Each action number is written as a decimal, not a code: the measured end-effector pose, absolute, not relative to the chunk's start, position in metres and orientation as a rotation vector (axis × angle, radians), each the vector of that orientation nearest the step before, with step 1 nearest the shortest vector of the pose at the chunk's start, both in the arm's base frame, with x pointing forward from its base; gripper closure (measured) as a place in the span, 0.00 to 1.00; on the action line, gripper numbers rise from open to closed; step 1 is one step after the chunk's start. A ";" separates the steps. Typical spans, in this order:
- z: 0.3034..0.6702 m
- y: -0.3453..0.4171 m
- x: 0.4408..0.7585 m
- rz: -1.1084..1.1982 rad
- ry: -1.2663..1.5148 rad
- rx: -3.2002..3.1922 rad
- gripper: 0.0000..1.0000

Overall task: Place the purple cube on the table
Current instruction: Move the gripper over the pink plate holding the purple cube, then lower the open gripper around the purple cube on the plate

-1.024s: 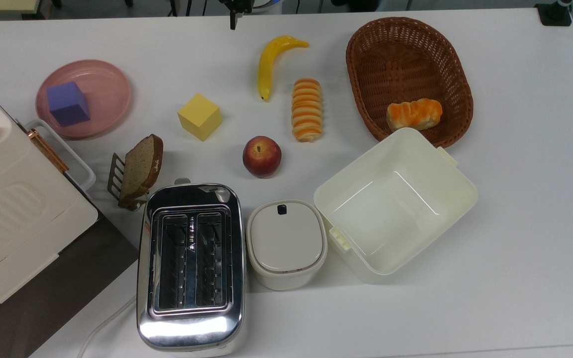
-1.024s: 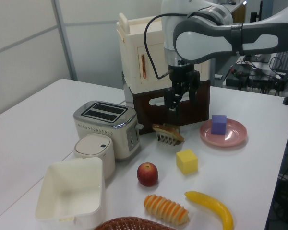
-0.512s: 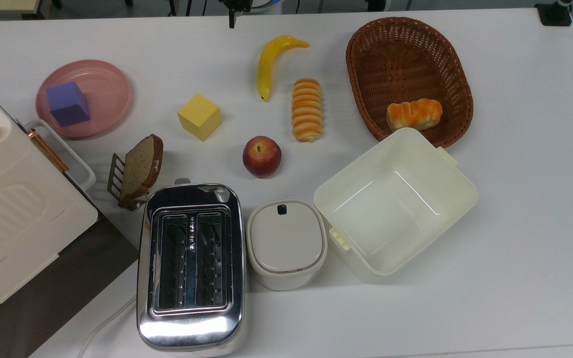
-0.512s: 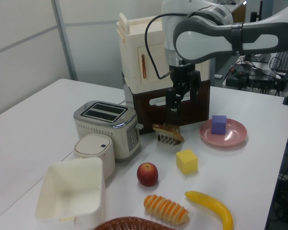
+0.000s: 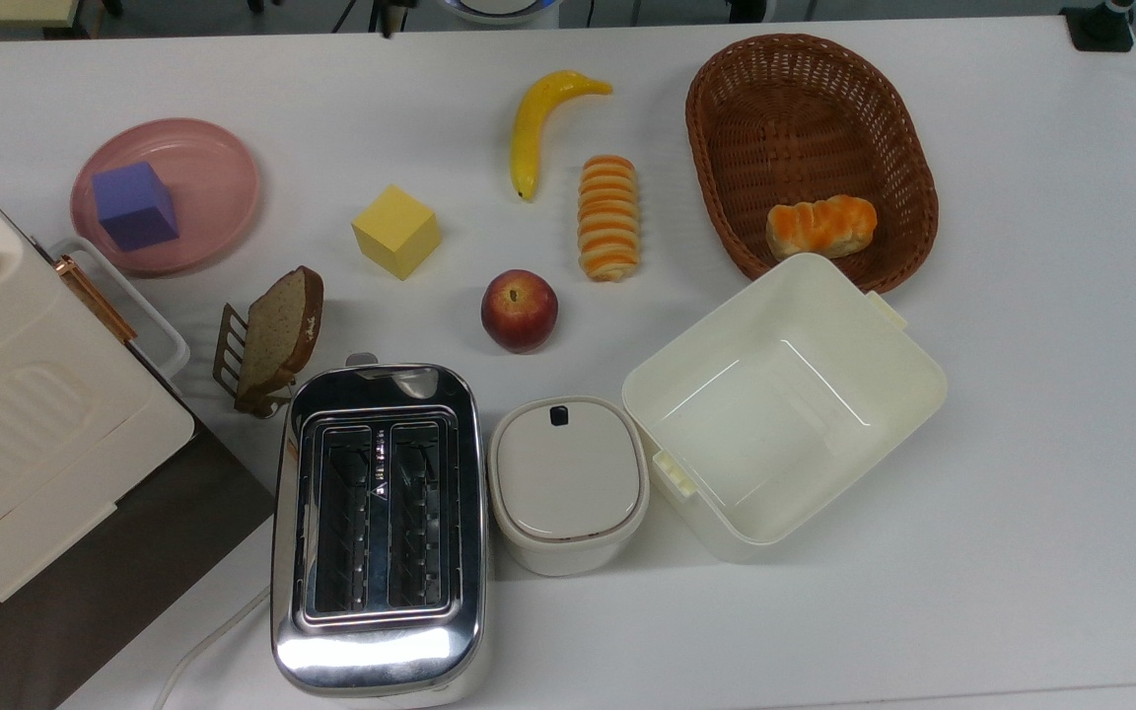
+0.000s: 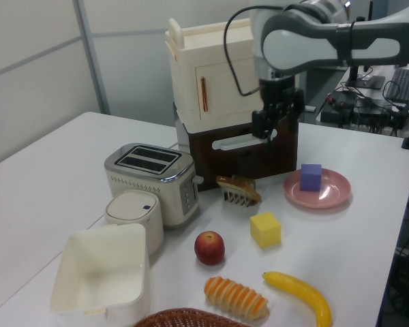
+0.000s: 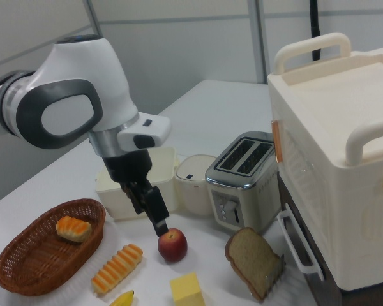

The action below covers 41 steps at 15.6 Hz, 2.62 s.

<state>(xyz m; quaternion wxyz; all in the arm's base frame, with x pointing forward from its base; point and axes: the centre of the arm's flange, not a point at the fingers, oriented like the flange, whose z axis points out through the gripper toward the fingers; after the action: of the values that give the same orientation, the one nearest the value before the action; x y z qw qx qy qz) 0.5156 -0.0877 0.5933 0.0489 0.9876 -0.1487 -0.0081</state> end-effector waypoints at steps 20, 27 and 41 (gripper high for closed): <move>0.473 -0.323 0.522 0.084 -0.826 2.901 0.00; 0.425 -0.340 0.519 0.002 -0.852 2.903 0.00; 0.368 -0.336 0.528 -0.041 -0.764 2.903 0.00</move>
<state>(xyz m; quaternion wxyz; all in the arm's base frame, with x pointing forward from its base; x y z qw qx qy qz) 0.5278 -0.3361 0.3681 0.0698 0.9646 -0.2538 -0.0138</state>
